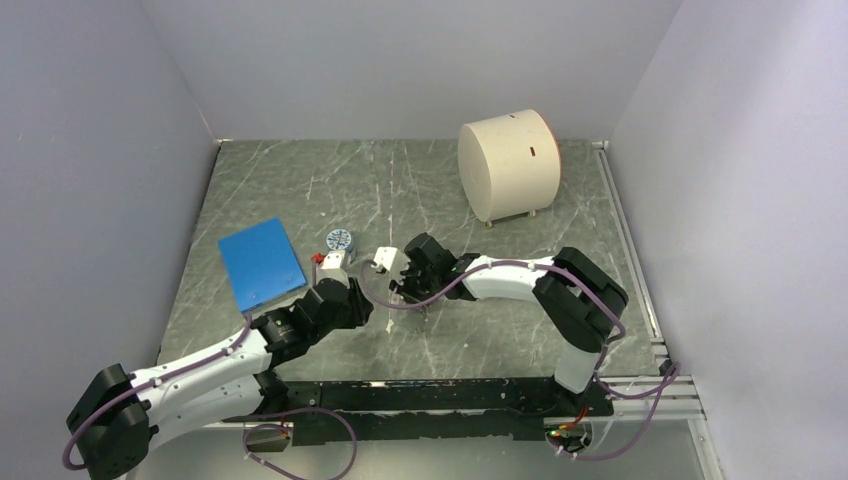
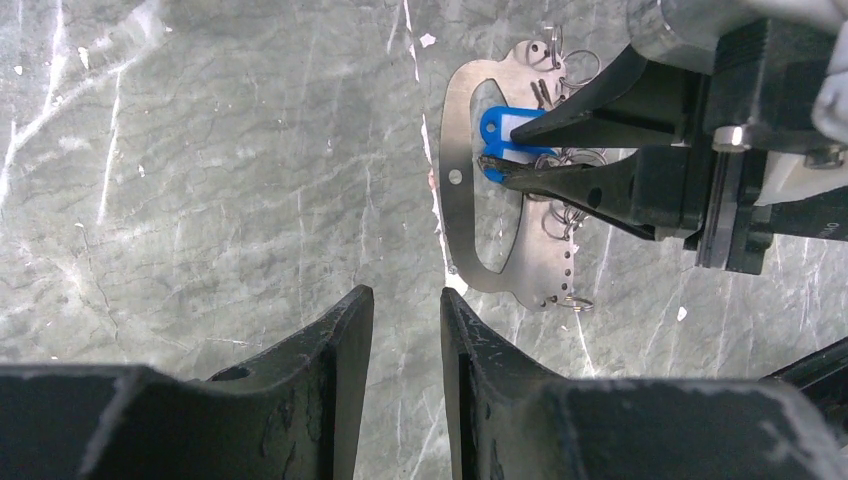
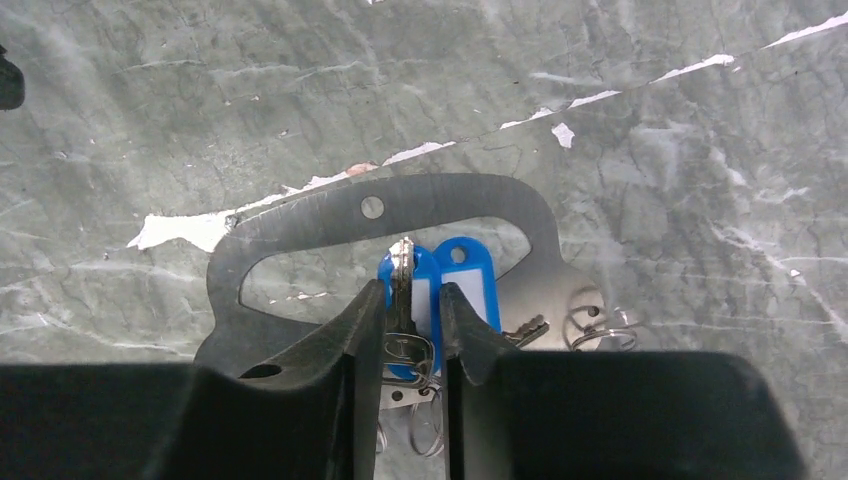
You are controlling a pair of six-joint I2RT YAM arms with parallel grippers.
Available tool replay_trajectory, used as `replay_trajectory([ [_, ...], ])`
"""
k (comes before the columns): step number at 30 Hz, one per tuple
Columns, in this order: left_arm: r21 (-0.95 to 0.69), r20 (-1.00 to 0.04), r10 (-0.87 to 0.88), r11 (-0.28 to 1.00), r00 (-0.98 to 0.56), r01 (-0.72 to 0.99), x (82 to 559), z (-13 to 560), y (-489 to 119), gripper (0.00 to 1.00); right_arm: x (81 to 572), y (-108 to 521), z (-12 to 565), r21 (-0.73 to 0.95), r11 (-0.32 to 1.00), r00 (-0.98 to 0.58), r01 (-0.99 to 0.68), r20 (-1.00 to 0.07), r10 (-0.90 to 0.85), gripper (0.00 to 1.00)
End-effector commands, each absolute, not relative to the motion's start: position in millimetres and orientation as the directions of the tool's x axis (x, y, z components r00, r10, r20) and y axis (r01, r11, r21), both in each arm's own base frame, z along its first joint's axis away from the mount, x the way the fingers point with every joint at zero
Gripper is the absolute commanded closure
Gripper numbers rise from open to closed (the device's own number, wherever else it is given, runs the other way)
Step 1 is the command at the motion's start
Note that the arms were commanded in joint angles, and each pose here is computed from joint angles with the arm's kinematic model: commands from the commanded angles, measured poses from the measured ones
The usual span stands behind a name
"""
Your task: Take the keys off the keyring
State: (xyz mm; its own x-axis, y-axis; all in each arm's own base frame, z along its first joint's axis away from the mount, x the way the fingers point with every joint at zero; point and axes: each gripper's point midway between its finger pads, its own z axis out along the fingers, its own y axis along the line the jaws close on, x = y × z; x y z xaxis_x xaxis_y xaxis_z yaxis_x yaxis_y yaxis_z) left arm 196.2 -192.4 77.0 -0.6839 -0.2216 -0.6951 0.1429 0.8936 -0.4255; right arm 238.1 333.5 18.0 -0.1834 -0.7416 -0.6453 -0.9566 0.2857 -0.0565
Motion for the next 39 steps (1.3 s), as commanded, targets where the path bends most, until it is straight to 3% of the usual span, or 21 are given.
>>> replay_trajectory([
  [1, -0.428, -0.717, -0.232, 0.891, -0.657, 0.152, 202, 90, -194, 0.63, 226, 324, 11, -0.03, 0.275, -0.203, -0.961, -0.601, -0.773, 0.81],
  [6, -0.419, -0.716, -0.213, 0.893, -0.665, 0.165, 203, 89, -198, 0.63, 224, 328, 22, -0.016, 0.273, -0.201, -0.962, -0.634, -0.747, 1.0],
  [16, -0.421, -0.705, -0.16, 0.878, -0.691, 0.226, 204, 88, -216, 0.63, 224, 333, 42, 0.006, 0.295, -0.219, -0.956, -0.685, -0.695, 1.0],
  [21, -0.429, -0.695, -0.137, 0.867, -0.706, 0.254, 205, 85, -227, 0.63, 236, 328, 60, -0.001, 0.369, -0.253, -0.93, -0.725, -0.641, 1.0],
  [27, -0.435, -0.681, -0.108, 0.855, -0.724, 0.282, 209, 81, -243, 0.63, 256, 321, 61, -0.019, 0.476, -0.325, -0.879, -0.707, -0.629, 0.64],
  [39, -0.447, -0.673, -0.053, 0.823, -0.738, 0.349, 219, 77, -274, 0.63, 287, 305, 38, -0.05, 0.622, -0.453, -0.782, -0.64, -0.621, 0.54],
])
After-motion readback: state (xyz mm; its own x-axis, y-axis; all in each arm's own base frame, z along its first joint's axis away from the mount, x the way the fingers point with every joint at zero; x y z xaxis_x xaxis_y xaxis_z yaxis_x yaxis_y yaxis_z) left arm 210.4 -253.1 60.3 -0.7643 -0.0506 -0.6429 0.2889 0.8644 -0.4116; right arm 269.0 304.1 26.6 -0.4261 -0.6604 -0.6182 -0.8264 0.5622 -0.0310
